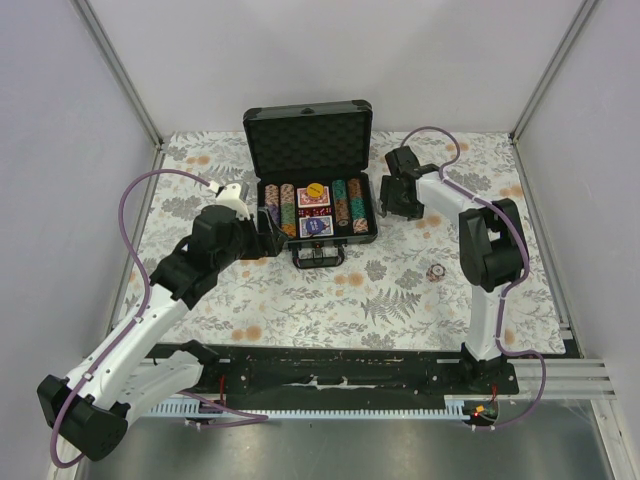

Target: Pack up texas hold em set

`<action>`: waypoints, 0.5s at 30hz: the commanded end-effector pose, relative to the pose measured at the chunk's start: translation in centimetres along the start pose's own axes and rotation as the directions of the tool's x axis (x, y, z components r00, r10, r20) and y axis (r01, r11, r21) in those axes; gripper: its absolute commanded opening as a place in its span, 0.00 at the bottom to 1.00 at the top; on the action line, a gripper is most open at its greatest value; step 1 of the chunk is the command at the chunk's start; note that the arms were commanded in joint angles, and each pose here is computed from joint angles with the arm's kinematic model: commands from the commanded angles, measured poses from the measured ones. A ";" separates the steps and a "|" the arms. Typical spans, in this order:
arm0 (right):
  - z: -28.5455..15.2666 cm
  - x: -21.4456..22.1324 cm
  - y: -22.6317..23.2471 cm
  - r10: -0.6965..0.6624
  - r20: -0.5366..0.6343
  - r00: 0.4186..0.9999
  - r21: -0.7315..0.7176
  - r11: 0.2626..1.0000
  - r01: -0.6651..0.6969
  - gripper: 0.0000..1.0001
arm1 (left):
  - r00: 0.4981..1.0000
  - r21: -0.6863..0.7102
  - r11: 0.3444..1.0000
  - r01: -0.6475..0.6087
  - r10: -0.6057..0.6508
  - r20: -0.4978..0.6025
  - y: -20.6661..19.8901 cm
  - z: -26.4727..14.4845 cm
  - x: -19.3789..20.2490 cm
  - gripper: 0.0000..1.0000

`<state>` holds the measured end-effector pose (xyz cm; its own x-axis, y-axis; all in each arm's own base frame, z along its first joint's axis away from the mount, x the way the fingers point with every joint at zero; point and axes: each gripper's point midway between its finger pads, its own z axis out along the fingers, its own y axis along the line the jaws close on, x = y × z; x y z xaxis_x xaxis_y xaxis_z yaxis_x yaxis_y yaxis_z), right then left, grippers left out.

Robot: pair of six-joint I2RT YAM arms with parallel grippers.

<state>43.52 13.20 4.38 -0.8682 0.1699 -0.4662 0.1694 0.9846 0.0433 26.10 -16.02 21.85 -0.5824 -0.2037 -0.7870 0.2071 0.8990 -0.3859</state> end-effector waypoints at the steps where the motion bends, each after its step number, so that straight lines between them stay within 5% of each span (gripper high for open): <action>1: -0.5 -1.5 -0.1 -0.170 0.030 0.985 -0.018 0.985 0.170 0.75 | 0.998 0.001 1.000 0.005 -0.005 0.058 -0.3 -0.5 -1.8 0.84; 10: 1.4 -0.1 1.1 -0.301 -0.042 0.953 -0.120 0.948 0.294 0.69 | 0.998 -0.004 1.000 0.002 -0.002 0.055 -0.2 -0.4 -1.7 0.84; 15: 2.8 0.6 1.0 -0.284 -0.079 0.955 -0.154 0.950 0.270 0.52 | 0.998 -0.005 1.000 0.000 0.000 0.056 -0.2 -0.5 -1.8 0.84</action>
<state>43.89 14.13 2.10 -0.9102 -0.0977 -0.4024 -0.1134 0.9934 0.0153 26.11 -15.99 21.85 -0.5821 -0.2038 -0.7872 0.2059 0.8996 -0.3851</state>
